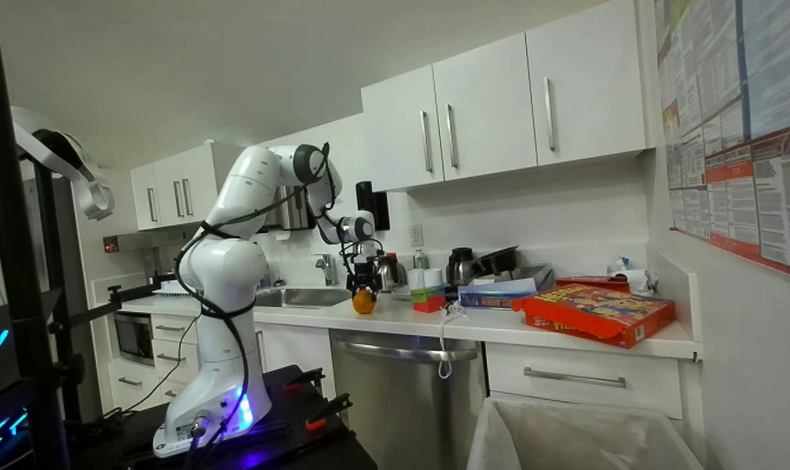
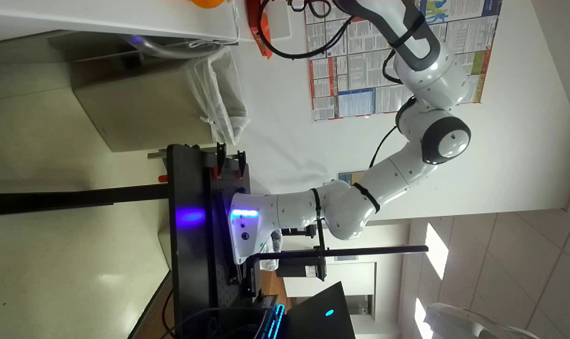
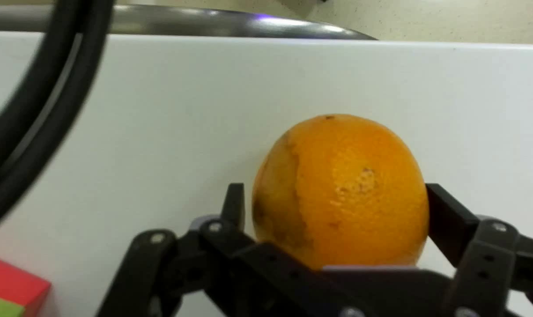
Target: Put the orange object into the bin
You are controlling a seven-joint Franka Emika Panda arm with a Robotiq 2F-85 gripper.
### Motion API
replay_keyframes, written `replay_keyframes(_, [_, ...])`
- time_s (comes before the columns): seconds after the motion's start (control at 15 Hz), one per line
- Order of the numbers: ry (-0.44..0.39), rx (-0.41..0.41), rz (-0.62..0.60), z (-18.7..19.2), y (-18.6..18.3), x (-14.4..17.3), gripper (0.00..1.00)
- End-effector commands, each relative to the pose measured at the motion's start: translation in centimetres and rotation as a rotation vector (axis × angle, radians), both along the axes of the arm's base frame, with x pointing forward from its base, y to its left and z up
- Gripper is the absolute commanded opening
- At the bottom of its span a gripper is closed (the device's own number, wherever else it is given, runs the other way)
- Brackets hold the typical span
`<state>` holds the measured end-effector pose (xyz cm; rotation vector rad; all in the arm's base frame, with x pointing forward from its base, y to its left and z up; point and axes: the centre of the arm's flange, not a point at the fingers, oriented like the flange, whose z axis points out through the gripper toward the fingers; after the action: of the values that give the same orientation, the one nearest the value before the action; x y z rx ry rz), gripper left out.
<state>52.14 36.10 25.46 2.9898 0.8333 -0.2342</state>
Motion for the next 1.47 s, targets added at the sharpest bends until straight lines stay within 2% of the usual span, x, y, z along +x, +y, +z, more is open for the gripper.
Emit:
replay_keyframes(0.0, [-0.009, 0.007, 0.046, 0.9, -0.5, -0.2, 1.00])
replay_keyframes(0.13, [0.004, 0.004, 0.072, 0.5, -0.7, -0.4, 1.00])
replay_keyframes(0.2, [0.007, 0.005, 0.079, 0.4, -0.8, -0.5, 0.75])
replay_keyframes(0.27, [0.005, 0.007, 0.091, 0.4, -0.9, -0.6, 0.74])
replay_keyframes(0.4, [0.000, 0.012, 0.107, 0.7, -0.9, -0.5, 0.61])
replay_keyframes(0.93, [0.013, 0.027, 0.130, 1.9, -1.3, -0.4, 0.58])
replay_keyframes(1.4, [0.025, 0.017, 0.146, 8.6, -3.8, 1.5, 0.58])
